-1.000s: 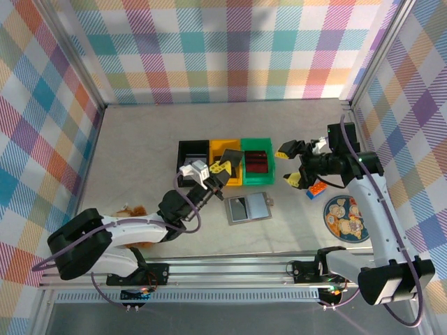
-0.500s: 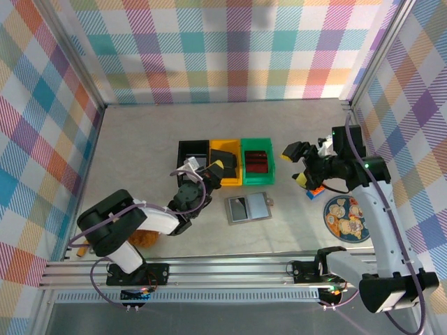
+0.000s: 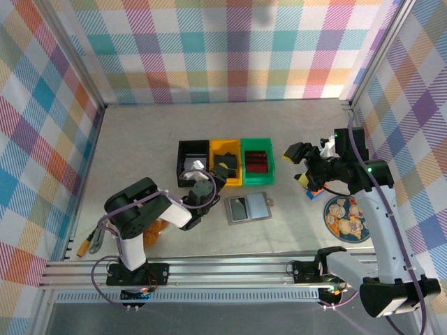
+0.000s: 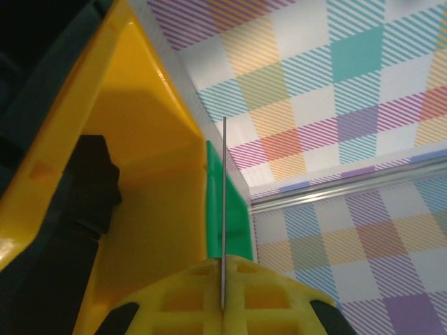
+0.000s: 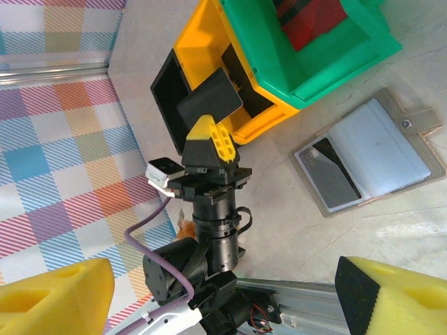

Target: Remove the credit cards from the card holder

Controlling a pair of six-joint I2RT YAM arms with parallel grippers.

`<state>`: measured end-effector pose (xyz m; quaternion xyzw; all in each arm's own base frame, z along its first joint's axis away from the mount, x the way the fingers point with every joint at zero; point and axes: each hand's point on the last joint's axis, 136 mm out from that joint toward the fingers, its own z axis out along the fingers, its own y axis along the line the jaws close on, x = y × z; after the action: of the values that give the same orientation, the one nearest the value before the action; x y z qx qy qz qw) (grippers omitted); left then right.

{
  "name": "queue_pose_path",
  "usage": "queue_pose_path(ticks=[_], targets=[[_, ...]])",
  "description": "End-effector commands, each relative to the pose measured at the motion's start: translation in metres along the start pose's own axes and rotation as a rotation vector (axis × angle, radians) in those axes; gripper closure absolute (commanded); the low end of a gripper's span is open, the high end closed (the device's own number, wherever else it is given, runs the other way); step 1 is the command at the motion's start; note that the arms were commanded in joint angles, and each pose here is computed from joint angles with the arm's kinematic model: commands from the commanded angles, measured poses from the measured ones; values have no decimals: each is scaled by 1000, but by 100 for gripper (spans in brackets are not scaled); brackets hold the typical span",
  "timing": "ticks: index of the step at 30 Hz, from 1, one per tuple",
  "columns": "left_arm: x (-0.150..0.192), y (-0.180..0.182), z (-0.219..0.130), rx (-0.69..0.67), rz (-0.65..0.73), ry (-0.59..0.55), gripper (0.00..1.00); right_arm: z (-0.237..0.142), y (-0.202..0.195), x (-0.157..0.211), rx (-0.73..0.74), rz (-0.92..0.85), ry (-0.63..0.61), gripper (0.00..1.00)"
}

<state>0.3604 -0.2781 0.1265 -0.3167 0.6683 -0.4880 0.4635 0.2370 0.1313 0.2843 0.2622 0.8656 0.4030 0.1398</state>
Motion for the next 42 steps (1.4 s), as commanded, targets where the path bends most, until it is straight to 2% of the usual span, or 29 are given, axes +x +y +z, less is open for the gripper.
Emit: queue_pose_path(ticks=[1,18,21,30,35,42], targets=[[-4,2,15,-11,-78,-5,100,-2,-2,3,-8,-23,2,16],[10,37,31,-147,-95,50,99,0,-4,5,-13,-28,14,15],[11,42,33,-165,-114,50,94,1,-4,5,-15,-27,15,15],[23,69,38,-228,-178,90,92,2,-6,5,-12,-24,18,15],[23,68,38,-235,-165,94,88,3,-5,6,-20,-19,24,15],[21,65,36,-254,-139,108,77,3,-6,7,-21,-19,22,16]])
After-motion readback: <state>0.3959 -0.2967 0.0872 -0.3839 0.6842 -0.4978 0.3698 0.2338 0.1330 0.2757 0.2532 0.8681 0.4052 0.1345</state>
